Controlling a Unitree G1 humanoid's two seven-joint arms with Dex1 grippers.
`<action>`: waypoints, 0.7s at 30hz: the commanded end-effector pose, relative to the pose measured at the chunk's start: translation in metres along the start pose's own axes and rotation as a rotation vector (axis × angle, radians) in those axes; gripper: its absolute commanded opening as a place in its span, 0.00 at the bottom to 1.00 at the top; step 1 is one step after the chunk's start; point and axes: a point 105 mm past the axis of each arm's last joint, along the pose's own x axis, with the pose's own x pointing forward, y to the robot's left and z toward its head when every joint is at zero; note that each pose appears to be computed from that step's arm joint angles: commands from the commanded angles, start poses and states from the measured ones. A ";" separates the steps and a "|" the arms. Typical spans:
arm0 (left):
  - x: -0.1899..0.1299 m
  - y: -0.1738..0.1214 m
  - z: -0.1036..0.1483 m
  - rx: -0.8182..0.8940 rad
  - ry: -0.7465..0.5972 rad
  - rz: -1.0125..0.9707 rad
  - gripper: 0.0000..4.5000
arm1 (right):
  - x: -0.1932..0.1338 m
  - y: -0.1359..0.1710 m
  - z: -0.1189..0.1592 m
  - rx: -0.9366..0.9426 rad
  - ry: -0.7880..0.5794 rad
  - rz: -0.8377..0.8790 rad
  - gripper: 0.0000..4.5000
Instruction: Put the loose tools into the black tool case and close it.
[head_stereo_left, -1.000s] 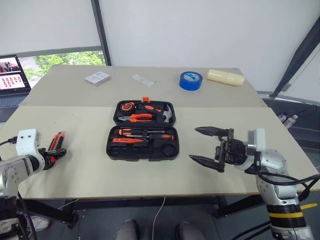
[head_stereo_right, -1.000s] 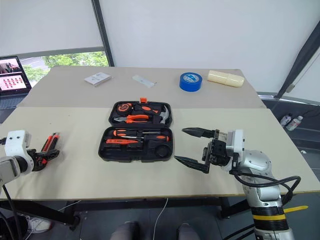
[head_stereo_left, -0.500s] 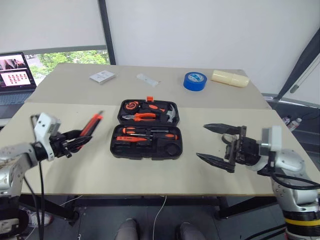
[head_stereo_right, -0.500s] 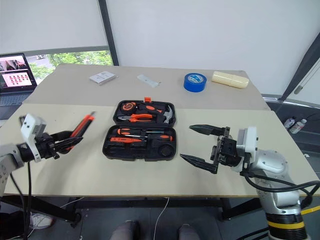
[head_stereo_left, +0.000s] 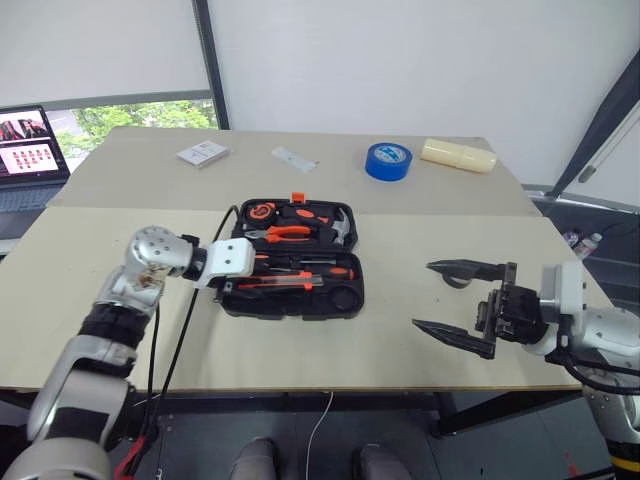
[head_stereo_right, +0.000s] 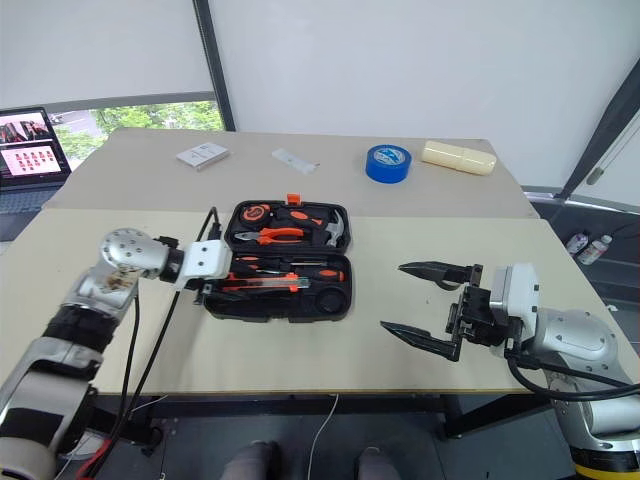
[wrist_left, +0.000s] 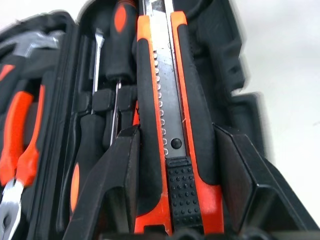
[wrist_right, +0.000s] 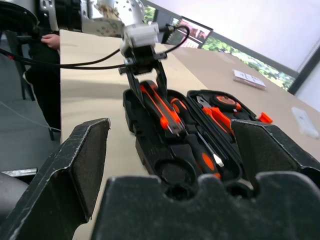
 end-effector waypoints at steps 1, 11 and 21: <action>-0.003 0.001 0.000 0.091 0.040 -0.048 0.39 | -0.003 0.000 0.012 -0.044 -0.010 -0.027 1.00; -0.001 -0.010 -0.013 0.008 0.095 -0.090 0.50 | -0.010 0.002 0.005 -0.038 0.013 -0.055 1.00; -0.021 0.015 0.020 -0.117 -0.205 0.058 1.00 | -0.013 -0.002 0.000 -0.024 0.020 -0.058 1.00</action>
